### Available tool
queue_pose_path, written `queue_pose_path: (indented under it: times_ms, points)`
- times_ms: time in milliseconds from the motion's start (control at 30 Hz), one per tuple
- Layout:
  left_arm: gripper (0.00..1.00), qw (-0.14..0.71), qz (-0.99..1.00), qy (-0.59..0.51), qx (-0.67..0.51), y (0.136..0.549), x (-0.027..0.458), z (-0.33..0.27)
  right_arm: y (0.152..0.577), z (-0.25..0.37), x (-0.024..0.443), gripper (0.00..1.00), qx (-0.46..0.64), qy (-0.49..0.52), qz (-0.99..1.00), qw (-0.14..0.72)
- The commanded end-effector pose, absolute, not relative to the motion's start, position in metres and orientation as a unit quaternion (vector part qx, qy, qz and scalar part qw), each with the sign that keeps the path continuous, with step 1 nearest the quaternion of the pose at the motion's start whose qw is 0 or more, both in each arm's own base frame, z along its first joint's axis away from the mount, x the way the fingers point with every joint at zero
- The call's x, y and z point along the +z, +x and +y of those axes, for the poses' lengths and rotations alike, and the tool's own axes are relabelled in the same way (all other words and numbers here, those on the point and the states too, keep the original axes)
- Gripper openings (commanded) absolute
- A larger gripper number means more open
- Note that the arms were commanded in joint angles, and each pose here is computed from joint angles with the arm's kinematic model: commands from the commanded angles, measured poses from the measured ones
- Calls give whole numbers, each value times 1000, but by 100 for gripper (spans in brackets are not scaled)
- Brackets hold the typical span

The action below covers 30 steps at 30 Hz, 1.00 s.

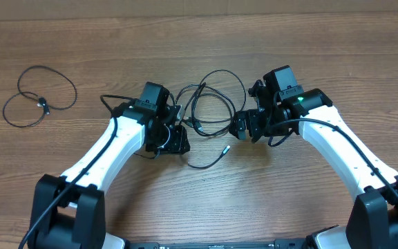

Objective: Untangle cables

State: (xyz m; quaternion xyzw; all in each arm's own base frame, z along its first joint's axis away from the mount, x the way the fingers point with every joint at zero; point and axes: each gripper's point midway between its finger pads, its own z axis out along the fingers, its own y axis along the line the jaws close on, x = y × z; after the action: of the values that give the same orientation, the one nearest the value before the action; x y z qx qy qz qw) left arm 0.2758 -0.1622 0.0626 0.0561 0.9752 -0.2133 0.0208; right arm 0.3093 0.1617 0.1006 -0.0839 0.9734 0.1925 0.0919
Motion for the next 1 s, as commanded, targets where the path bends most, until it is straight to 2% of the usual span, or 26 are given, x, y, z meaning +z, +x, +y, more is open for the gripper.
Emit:
queue_pose_path:
  times_ms: [0, 67, 133, 200, 400, 567, 600, 633, 700, 767, 833, 867, 933, 967]
  points:
    - [42, 6, 980, 46, -195, 271, 56, -156, 316, 162, 114, 100, 196, -88, 970, 114]
    - [41, -4, 981, 43, -188, 267, 52, -154, 316, 162, 114, 100, 196, -88, 970, 114]
    - [33, -11, 982, 42, -182, 263, 47, -151, 316, 162, 114, 100, 196, -88, 970, 114]
    - [4, -16, 984, 41, -175, 260, 42, -148, 316, 162, 114, 100, 196, -88, 970, 114]
    - [5, -16, 987, 41, -155, 257, 37, -140, 316, 170, 117, 100, 220, -70, 967, 108]
    - [4, 1, 994, 43, -101, 264, 31, -123, 315, 191, 129, 100, 288, -73, 949, 104]
    - [4, 7, 995, 43, -90, 267, 31, -119, 315, 195, 132, 92, 297, -76, 946, 105]
    - [4, 13, 995, 43, -84, 269, 30, -117, 315, 196, 132, 77, 300, -78, 945, 107]
    - [4, 21, 995, 43, -82, 273, 30, -117, 314, 198, 133, 60, 302, -71, 945, 103]
    - [4, 28, 995, 43, -84, 276, 30, -118, 312, 201, 132, 30, 302, -75, 945, 99]
    - [4, 32, 995, 43, -84, 278, 31, -118, 308, 207, 131, 18, 301, -83, 945, 96]
    - [4, 36, 995, 43, -82, 280, 31, -117, 306, 210, 130, 16, 301, -88, 945, 94]
    - [4, 45, 997, 32, -62, 284, 30, -111, 304, 214, 129, 18, 295, -96, 946, 96]
    - [5, 51, 997, 21, -46, 287, 30, -105, 303, 216, 129, 27, 295, -104, 945, 98]
